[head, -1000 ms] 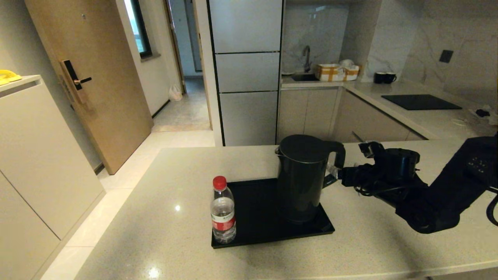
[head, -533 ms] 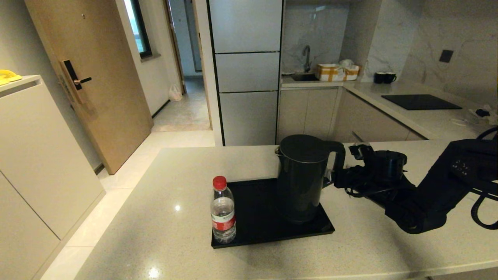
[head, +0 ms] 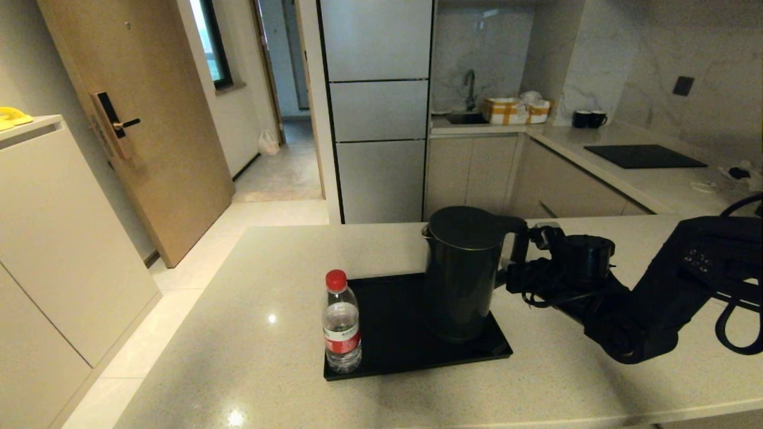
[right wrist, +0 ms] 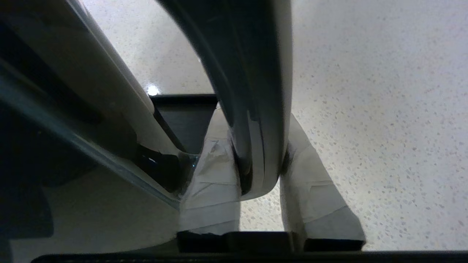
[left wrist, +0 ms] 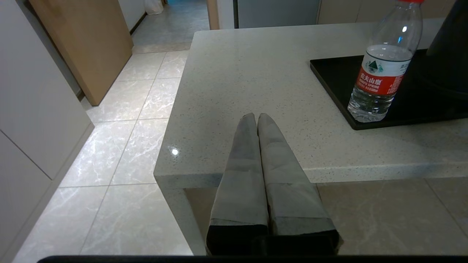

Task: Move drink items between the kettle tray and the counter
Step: Pick up the kettle

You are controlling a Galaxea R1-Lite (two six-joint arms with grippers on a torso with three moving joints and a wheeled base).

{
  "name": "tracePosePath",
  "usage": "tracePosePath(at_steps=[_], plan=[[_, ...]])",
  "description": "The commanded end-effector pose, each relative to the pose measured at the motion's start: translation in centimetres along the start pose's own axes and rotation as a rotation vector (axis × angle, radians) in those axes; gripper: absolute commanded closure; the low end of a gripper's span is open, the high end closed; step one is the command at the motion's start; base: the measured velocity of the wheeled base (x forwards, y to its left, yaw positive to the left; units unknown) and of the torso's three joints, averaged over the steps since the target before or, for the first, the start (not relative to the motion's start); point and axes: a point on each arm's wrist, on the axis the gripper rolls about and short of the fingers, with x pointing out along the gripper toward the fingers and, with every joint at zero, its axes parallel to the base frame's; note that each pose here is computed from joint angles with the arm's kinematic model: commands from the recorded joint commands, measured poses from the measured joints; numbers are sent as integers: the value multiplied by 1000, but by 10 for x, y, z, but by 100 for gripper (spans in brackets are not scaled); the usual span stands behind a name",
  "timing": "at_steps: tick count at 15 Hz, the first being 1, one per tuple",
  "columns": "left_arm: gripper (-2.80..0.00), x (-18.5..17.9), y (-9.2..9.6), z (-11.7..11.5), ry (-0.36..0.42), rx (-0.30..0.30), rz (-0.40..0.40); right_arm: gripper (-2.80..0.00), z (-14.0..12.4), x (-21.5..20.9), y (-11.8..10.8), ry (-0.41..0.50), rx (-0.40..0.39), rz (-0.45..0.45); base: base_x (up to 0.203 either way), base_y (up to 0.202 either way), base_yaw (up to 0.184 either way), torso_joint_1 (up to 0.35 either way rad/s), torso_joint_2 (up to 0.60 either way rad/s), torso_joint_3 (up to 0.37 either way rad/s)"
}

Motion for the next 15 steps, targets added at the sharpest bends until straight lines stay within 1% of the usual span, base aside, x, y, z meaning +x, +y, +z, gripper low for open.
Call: tracePosePath(at_steps=[1, 5, 8, 9, 11, 12, 13, 15], plan=[[0, 0, 0, 0, 3, 0, 1, 0, 1, 0, 1, -7, 0, 4, 0, 0, 0, 0, 0, 0], [0, 0, 0, 0, 3, 0, 1, 0, 4, 0, 0, -12, 1, 1, 0, 0, 0, 0, 0, 0], [0, 0, 0, 0, 3, 0, 1, 0, 14, -5, 1, -31, 4, 2, 0, 0, 0, 0, 0, 0], [0, 0, 0, 0, 3, 0, 1, 0, 20, -9, 1, -37, 13, 1, 0, 0, 0, 0, 0, 0], [0, 0, 0, 0, 1, 0, 1, 0, 55, -28, 1, -105, 45, 0, 0, 0, 0, 0, 0, 0], [0, 0, 0, 0, 3, 0, 1, 0, 66, -35, -1, -121, 65, -6, 0, 0, 0, 0, 0, 0], [0, 0, 0, 0, 3, 0, 1, 0, 68, -36, -2, -119, 75, -10, 0, 0, 0, 0, 0, 0], [0, 0, 0, 0, 3, 0, 1, 0, 80, -37, -6, -156, 98, -59, 0, 0, 0, 0, 0, 0]])
